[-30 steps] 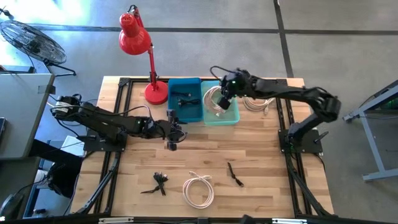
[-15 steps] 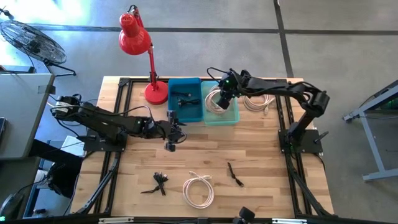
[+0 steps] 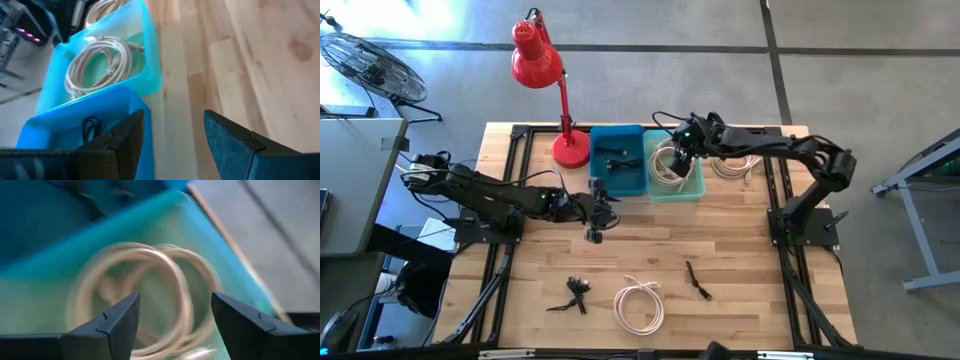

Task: Pick & Place USB Port
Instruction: Put the black USB cable into the blue bin

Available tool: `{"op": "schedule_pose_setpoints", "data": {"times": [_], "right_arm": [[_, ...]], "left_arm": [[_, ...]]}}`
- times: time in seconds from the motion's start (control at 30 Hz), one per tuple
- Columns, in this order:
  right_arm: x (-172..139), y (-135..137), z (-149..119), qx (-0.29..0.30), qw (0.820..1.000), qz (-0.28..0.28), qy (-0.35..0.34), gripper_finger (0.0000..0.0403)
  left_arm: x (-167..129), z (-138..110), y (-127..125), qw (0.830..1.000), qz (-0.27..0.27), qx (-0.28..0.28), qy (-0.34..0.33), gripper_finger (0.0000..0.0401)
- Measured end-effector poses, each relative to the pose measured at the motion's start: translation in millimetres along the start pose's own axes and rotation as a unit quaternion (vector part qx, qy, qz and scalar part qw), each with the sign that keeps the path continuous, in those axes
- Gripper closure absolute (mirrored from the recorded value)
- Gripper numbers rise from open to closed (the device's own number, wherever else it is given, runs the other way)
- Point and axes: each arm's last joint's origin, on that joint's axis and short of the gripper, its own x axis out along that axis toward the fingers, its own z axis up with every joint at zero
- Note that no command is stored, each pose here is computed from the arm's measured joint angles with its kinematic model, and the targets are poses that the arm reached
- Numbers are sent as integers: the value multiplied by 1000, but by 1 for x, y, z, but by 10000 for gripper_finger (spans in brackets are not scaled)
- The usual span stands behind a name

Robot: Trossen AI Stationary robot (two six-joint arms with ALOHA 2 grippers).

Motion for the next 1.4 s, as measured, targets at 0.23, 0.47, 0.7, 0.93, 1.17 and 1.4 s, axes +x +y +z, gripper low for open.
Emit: {"op": "schedule_pose_setpoints", "data": {"times": [0.23,0.47,0.7,0.93,1.17,1.4], "right_arm": [[-33,24,5,109,959,263,-1,178],[-71,99,-18,95,922,355,121,193],[-106,164,-61,97,928,274,231,198],[-141,212,-95,130,921,258,262,199],[-128,239,-117,112,921,229,294,199],[-89,242,-120,96,923,193,319,199]], "left_arm": [[0,-2,-4,999,-52,-2,0,200],[-1,-8,-6,997,-65,9,30,200],[-1,-10,-9,993,-115,-17,32,200],[-2,-10,-11,989,-145,-18,25,200],[-1,-4,-9,990,-140,-19,-4,200],[-1,-1,-9,990,-137,19,-25,200]]}}
